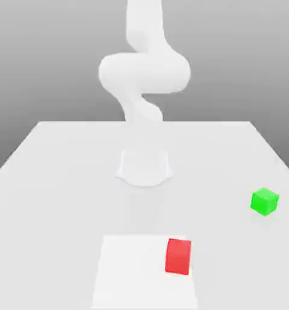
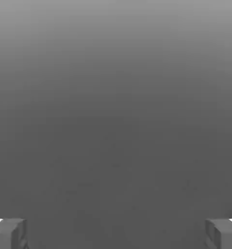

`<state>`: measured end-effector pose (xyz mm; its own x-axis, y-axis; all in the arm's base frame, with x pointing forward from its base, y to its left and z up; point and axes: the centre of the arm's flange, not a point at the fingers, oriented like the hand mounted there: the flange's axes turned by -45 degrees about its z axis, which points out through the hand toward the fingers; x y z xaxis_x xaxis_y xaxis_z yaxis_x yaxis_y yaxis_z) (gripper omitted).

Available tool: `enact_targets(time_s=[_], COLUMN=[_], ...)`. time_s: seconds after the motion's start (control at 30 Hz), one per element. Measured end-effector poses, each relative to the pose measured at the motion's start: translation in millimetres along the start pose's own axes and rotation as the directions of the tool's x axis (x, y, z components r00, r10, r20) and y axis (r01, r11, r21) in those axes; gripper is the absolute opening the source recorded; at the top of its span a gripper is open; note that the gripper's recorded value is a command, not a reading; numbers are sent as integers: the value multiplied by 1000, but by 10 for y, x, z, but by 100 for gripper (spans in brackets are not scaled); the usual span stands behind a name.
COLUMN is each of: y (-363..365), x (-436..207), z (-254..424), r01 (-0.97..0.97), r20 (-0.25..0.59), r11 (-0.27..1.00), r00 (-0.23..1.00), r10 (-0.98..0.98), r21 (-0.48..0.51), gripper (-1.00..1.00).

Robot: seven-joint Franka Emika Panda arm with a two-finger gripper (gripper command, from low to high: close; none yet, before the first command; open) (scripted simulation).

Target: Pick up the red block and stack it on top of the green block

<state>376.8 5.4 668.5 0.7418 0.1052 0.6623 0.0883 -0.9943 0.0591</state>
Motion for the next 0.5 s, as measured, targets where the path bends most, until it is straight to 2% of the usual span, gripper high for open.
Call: enact_targets(time_s=[0.27, 0.5], y=[-280, -572], x=[-494, -1289], z=[1547, 2608], r01=[369, 602], r20=[192, 258], r11=[919, 723], r00=[900, 679], r10=[-391, -687], r21=[138, 339], gripper=[0, 0])
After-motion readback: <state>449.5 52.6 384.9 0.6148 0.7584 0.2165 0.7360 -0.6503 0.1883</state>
